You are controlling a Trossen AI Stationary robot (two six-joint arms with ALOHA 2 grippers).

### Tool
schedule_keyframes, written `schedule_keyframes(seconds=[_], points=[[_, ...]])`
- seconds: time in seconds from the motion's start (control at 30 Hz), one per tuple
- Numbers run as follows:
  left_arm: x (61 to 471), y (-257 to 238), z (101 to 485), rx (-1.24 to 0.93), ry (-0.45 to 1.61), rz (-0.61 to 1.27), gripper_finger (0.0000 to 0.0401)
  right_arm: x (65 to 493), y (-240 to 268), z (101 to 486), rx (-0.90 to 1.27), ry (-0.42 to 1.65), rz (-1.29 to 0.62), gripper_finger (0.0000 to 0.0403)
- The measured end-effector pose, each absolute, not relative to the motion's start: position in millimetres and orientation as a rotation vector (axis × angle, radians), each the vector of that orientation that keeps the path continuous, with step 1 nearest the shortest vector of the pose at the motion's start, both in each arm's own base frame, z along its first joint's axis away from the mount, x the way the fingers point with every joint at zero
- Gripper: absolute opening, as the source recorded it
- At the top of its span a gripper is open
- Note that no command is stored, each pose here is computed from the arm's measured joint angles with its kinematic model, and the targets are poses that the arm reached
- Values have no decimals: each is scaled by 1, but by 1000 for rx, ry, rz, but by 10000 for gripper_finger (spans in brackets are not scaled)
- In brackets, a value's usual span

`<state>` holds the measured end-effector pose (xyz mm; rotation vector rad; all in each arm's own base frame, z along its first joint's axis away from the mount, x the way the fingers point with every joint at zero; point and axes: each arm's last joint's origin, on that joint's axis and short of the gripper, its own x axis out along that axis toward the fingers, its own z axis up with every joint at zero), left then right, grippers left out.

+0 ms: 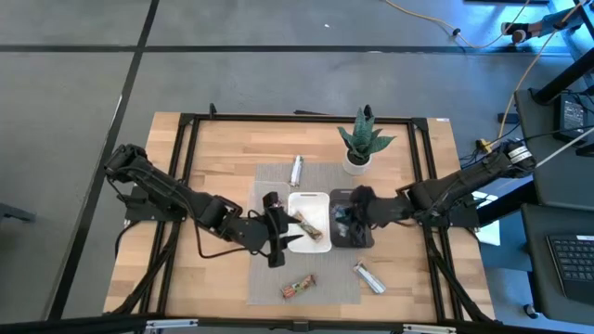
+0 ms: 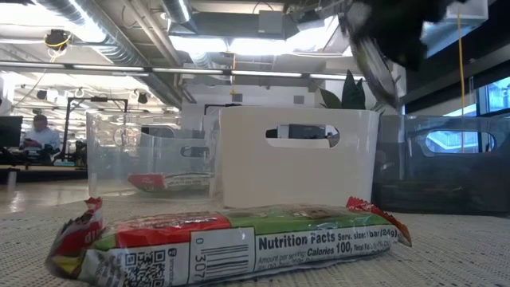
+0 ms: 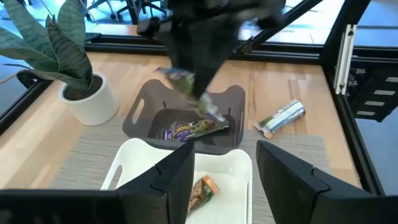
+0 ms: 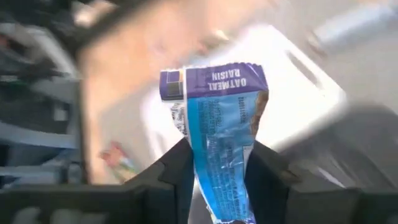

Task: Pick and place Granola Bars by type
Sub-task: Put the blue granola bar into the black bin

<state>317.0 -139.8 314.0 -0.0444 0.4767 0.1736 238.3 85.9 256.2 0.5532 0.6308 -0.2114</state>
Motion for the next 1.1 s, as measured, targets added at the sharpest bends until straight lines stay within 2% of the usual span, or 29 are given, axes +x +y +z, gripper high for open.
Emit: schedule_keyframes(seconds=[0.23, 0.5, 0.87, 1.1], points=[[317, -140, 314, -44, 477, 174, 163, 229, 71, 243, 644, 763, -394, 125], [317, -140, 314, -45, 477, 174, 164, 230, 69, 238, 623, 798, -421, 125], [317, -140, 314, -71, 473, 180, 165, 246, 75, 203, 577, 925, -495, 125], [317, -140, 315, -74, 468, 179, 163, 250, 79, 190, 585, 1015, -465, 125]])
